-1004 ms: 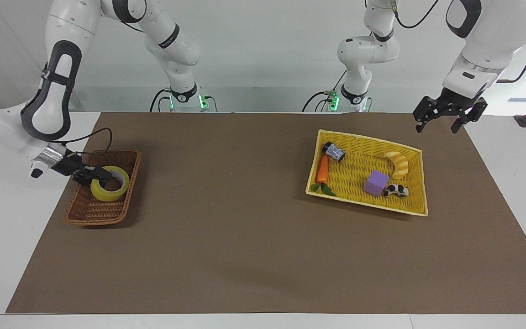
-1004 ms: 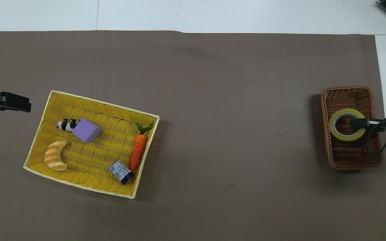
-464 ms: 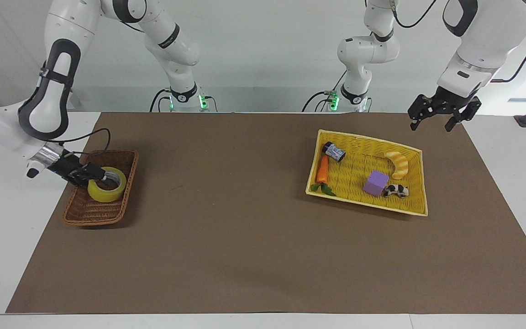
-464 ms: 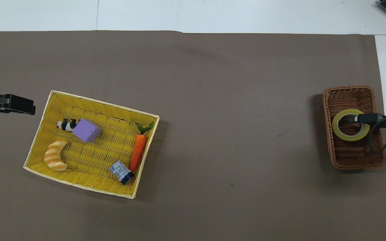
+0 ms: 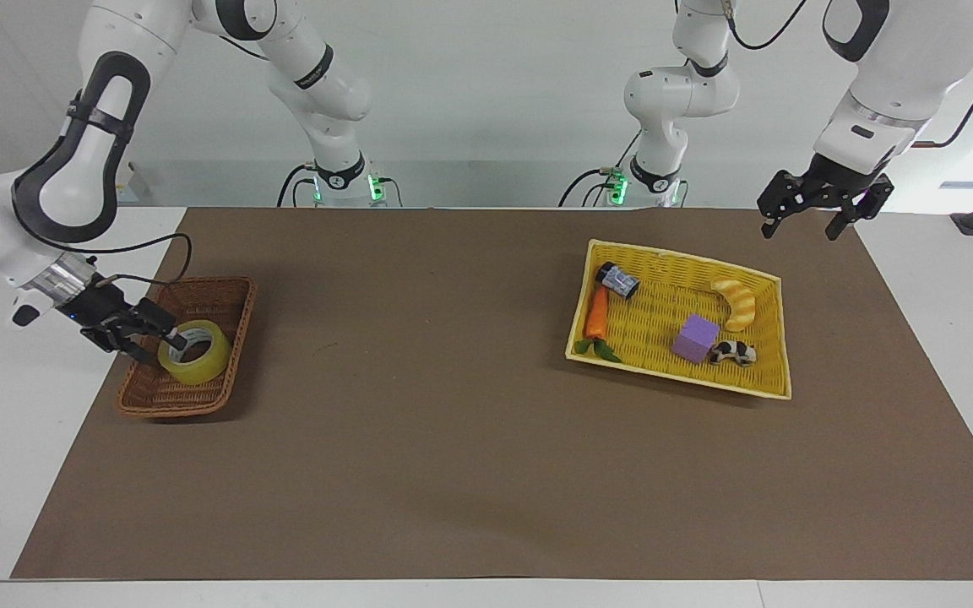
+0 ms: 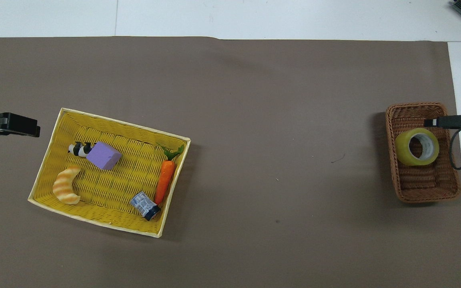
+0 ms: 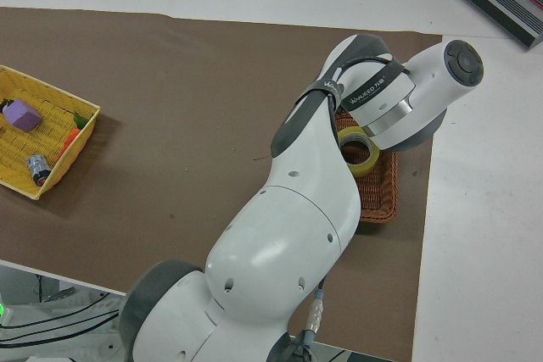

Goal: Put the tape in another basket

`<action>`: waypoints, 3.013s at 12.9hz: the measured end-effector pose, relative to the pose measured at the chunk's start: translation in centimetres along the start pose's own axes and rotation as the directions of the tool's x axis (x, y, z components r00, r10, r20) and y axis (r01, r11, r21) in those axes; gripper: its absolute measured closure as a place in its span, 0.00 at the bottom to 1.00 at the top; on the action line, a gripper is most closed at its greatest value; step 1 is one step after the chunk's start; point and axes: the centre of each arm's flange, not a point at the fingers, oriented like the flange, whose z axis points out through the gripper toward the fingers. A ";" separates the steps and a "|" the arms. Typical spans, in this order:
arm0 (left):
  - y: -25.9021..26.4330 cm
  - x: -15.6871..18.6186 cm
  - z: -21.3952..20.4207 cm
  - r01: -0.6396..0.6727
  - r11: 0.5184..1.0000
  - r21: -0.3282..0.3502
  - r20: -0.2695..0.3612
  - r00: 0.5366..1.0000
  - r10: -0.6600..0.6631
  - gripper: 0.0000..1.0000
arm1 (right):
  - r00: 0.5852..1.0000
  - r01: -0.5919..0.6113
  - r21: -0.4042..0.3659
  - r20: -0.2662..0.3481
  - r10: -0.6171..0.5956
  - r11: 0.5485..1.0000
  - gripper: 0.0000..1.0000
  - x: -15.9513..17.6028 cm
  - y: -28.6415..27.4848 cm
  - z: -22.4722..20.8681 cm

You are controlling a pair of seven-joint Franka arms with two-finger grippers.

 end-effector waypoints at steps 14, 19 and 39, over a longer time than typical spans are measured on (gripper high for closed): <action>-0.1 0.0 0.0 0.002 1.000 0.000 0.000 1.000 -0.002 0.00 | 0.984 -0.165 -0.380 -0.005 0.176 0.910 0.00 0.2 -24.6 -2.5; -0.1 0.0 0.0 0.003 1.000 0.000 0.000 1.000 -0.003 0.00 | 0.969 -0.240 -0.383 -0.037 0.245 0.892 0.00 -0.9 -31.7 -6.1; -0.1 0.0 -0.1 0.003 1.000 0.000 -0.001 1.000 -0.003 0.00 | 0.985 -0.144 -0.396 0.028 0.169 0.907 0.00 -3.9 -29.6 -18.5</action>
